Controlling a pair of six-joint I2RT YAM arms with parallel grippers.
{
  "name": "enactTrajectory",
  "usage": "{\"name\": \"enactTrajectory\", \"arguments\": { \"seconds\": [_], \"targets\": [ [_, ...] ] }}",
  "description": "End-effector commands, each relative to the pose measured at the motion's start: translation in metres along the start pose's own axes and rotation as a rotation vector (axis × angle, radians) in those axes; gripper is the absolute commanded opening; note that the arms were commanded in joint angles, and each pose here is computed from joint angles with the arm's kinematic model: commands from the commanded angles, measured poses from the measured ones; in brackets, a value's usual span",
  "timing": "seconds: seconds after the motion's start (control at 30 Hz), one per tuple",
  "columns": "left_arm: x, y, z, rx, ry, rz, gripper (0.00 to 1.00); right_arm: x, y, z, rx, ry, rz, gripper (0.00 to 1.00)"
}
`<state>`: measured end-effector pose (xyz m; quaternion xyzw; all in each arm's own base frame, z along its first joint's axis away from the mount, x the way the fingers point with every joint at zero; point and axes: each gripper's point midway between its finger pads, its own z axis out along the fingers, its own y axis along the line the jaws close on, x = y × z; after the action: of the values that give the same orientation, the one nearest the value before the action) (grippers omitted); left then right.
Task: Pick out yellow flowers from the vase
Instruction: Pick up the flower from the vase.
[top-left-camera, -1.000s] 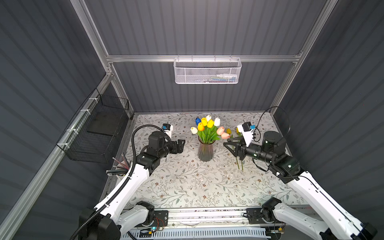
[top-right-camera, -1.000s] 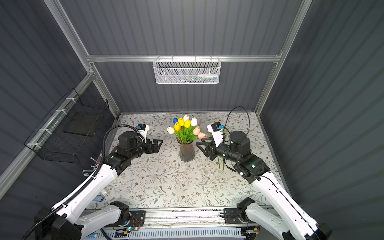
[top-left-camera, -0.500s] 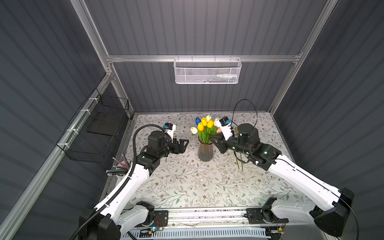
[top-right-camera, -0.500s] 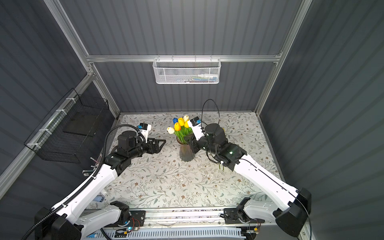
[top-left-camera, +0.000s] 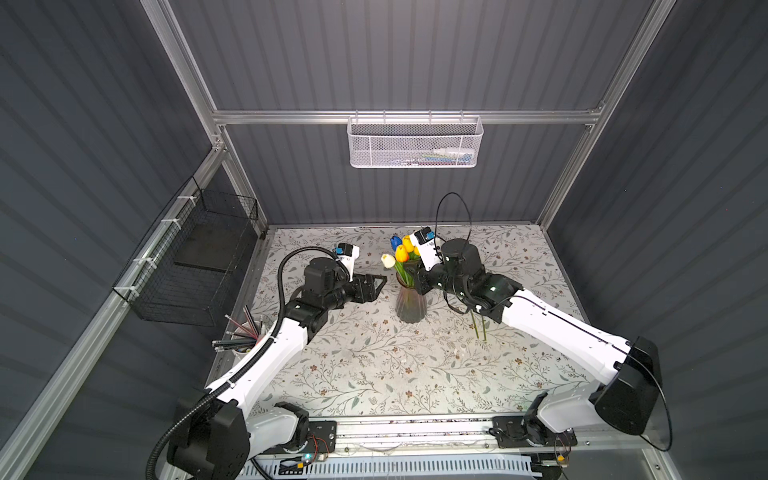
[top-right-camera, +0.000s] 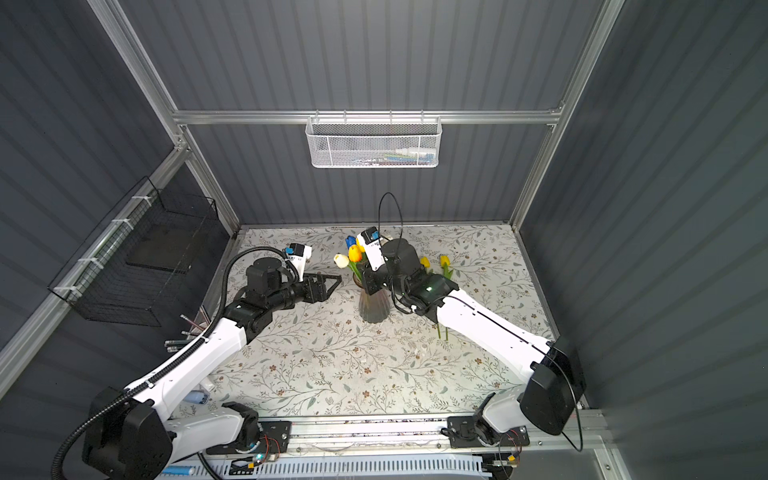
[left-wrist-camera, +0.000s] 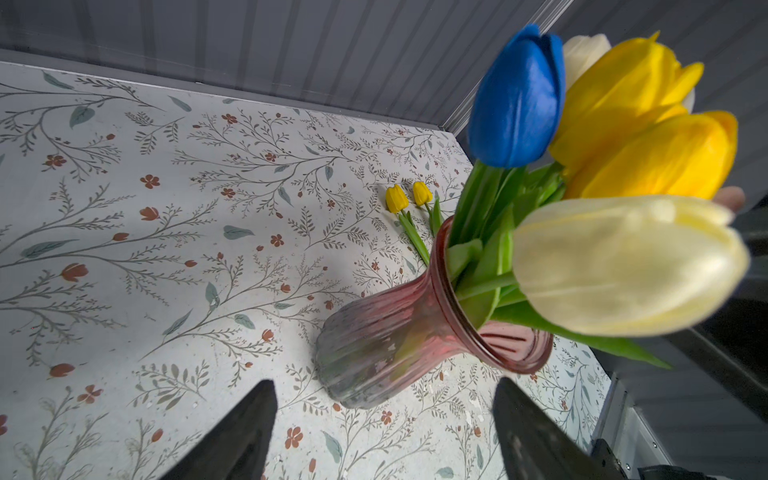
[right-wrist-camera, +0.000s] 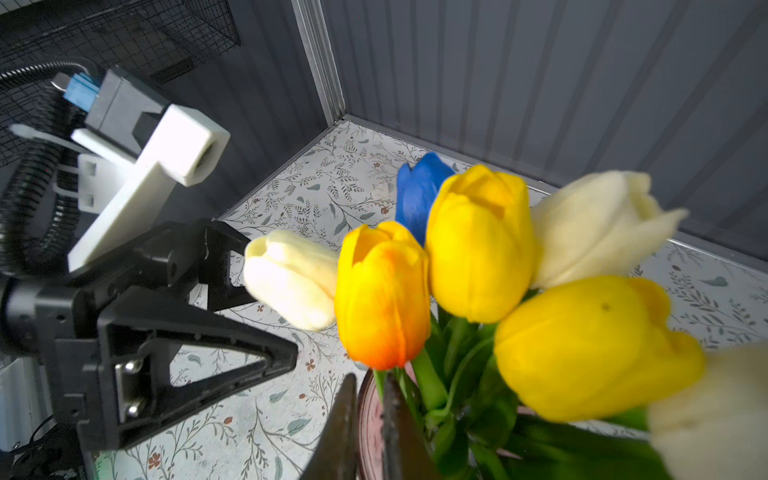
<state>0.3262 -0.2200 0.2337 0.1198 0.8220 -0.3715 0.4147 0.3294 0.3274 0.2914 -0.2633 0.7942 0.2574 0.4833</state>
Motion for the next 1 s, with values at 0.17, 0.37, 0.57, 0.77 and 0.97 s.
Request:
{"name": "enactTrajectory", "arguments": {
  "seconds": [0.17,0.37,0.57,0.77,0.97],
  "targets": [
    [-0.008,-0.007,0.010,0.051,-0.009,0.009,0.83,-0.009,0.001,0.010,0.002,-0.013,-0.002,0.15],
    [-0.014,-0.005,0.019,0.049,-0.007,0.017,0.83,-0.003,-0.001,0.018,-0.001,0.005,0.011,0.18],
    [-0.019,-0.005,0.022,0.049,-0.009,0.024,0.83,-0.005,-0.003,0.022,0.001,-0.013,0.009,0.18],
    [-0.020,-0.006,0.023,0.050,-0.006,0.026,0.83,-0.006,-0.006,0.027,0.012,-0.023,0.009,0.18],
    [-0.019,-0.004,0.024,0.044,-0.003,0.027,0.83,-0.004,-0.007,0.029,0.011,-0.025,0.009,0.14]
  ]
}}
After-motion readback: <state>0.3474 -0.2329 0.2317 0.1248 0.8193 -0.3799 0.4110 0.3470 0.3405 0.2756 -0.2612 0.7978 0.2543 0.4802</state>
